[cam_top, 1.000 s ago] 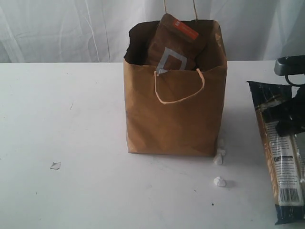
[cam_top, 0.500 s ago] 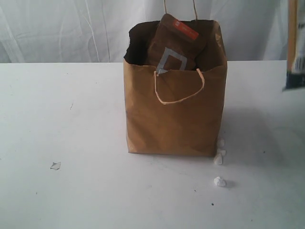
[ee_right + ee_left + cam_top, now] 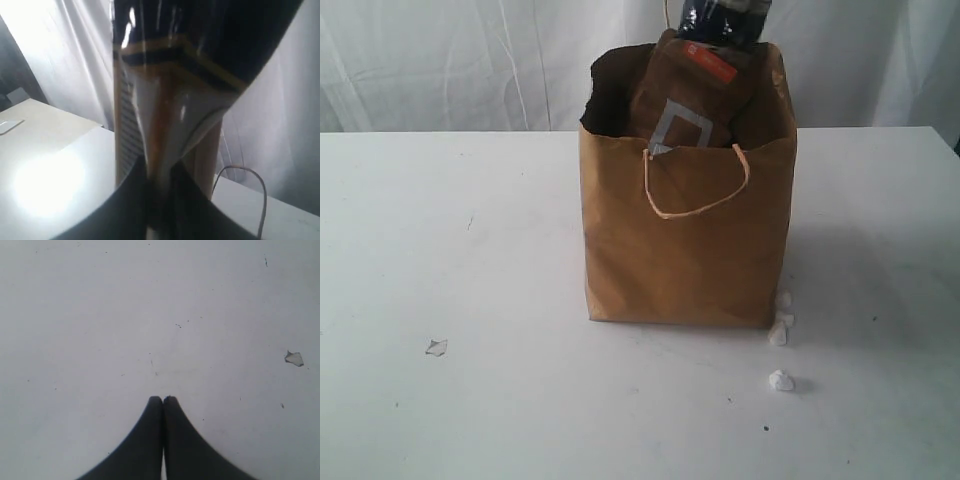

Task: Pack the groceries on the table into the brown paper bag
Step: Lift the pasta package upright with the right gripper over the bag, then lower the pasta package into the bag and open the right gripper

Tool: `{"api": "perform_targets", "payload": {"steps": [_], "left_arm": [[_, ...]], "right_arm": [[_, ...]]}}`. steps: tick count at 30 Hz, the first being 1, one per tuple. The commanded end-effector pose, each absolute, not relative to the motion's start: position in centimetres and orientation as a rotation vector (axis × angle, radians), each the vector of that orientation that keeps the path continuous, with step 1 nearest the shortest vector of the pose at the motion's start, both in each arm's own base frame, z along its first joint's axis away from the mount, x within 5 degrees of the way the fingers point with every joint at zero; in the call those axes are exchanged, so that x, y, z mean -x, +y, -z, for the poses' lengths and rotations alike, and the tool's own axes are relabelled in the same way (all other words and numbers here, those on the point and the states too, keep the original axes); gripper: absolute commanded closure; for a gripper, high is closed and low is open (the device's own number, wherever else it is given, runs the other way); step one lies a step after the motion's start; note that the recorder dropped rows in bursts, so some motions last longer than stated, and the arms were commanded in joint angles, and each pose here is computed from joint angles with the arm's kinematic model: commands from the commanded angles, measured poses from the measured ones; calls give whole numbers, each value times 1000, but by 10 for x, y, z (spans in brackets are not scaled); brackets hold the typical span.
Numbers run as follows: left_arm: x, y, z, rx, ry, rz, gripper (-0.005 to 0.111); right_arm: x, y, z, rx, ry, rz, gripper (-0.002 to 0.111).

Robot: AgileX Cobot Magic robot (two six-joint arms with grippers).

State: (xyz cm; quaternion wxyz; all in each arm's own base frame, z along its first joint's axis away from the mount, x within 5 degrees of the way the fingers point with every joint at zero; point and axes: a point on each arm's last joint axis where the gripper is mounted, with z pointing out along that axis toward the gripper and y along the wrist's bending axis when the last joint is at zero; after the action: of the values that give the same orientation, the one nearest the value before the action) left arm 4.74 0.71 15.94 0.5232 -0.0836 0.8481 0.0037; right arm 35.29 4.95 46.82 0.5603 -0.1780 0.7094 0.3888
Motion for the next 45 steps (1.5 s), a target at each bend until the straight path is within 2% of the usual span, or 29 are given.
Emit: {"api": "perform_targets", "payload": {"steps": [1, 23, 32, 45], "left_arm": [[-45, 7, -154, 211, 2070, -14, 107], [-45, 7, -154, 210, 2070, -15, 107], [-45, 7, -154, 210, 2070, -15, 107], [-45, 7, -154, 210, 2070, -15, 107]], "right_arm": [[-348, 51, -480, 440, 1567, -1004, 108], [-375, 58, -437, 591, 1594, -1173, 108], [-382, 59, -425, 680, 1564, -1137, 108], [-409, 73, -383, 711, 1604, -1172, 108]]}}
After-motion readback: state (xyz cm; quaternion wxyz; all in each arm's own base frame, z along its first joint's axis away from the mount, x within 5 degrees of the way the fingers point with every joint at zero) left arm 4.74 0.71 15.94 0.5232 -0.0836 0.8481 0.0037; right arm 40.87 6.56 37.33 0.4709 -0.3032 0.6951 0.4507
